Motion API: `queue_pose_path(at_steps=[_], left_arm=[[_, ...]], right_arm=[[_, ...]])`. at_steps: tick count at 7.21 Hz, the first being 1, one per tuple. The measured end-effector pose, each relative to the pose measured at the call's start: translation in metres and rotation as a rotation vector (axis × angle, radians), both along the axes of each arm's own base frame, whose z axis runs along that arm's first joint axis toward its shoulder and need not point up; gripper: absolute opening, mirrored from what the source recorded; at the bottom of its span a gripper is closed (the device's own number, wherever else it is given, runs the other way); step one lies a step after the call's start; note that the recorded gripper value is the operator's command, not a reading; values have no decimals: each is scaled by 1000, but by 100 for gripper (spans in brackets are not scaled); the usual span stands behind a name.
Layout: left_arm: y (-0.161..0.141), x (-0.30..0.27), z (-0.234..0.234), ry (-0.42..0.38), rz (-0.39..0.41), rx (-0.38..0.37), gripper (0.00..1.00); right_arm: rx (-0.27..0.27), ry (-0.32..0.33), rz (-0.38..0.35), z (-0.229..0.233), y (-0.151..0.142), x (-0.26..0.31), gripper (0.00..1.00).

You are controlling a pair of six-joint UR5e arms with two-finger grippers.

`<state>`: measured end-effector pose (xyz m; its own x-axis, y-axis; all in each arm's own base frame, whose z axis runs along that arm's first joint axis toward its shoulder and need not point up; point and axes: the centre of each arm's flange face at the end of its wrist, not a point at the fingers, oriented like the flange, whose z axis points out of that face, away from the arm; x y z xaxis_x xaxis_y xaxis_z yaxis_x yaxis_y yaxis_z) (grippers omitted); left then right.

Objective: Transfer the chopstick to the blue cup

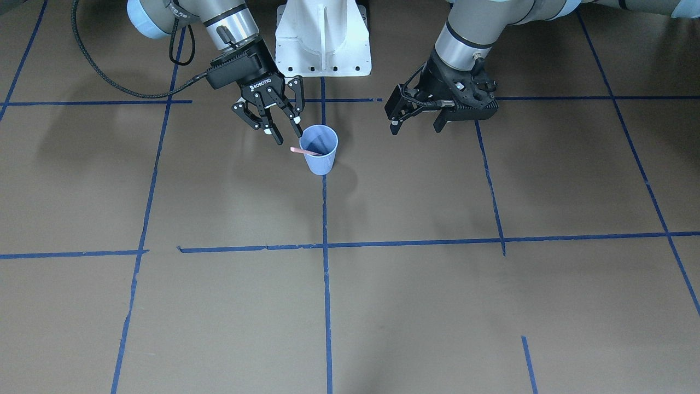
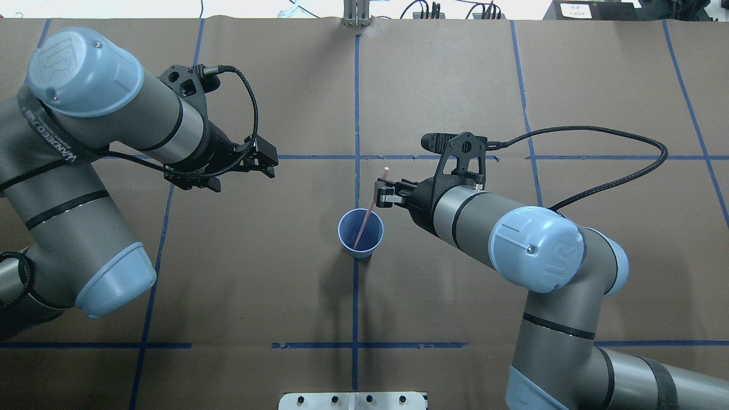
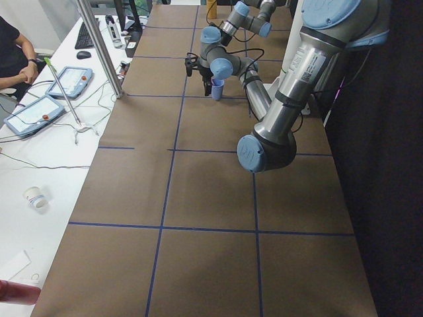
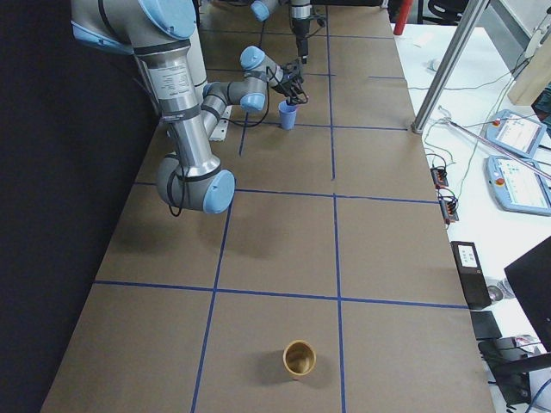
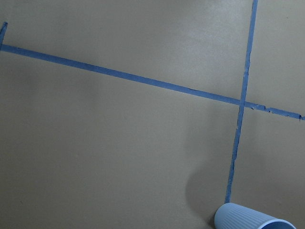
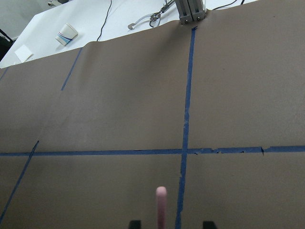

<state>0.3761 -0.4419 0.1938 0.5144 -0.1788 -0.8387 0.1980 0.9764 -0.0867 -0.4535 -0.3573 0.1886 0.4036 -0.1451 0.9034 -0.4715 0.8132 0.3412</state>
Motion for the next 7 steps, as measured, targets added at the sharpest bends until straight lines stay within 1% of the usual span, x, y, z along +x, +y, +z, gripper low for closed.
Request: queue_pose_path(at_steps=[1, 2, 3, 4, 5, 6, 7], left_arm=[[0, -5, 8, -10, 14, 17, 99], [2, -17, 22, -30, 39, 56, 99], [3, -37, 44, -63, 66, 102, 99], [3, -63, 72, -104, 102, 147, 99], [-1, -95, 101, -136, 146, 180, 99], [-7, -136, 134, -160, 196, 215, 99], [-12, -180, 167, -188, 241, 261, 99]], right_arm=[[19, 3, -12, -2, 5, 13, 100], [27, 25, -44, 11, 9, 36, 100], [22, 74, -90, 37, 4, 66, 100], [13, 136, -142, 69, -12, 102, 100], [1, 207, -207, 106, -36, 151, 100], [-19, 264, -286, 151, -66, 212, 100], [-38, 294, -352, 202, -94, 274, 100]])
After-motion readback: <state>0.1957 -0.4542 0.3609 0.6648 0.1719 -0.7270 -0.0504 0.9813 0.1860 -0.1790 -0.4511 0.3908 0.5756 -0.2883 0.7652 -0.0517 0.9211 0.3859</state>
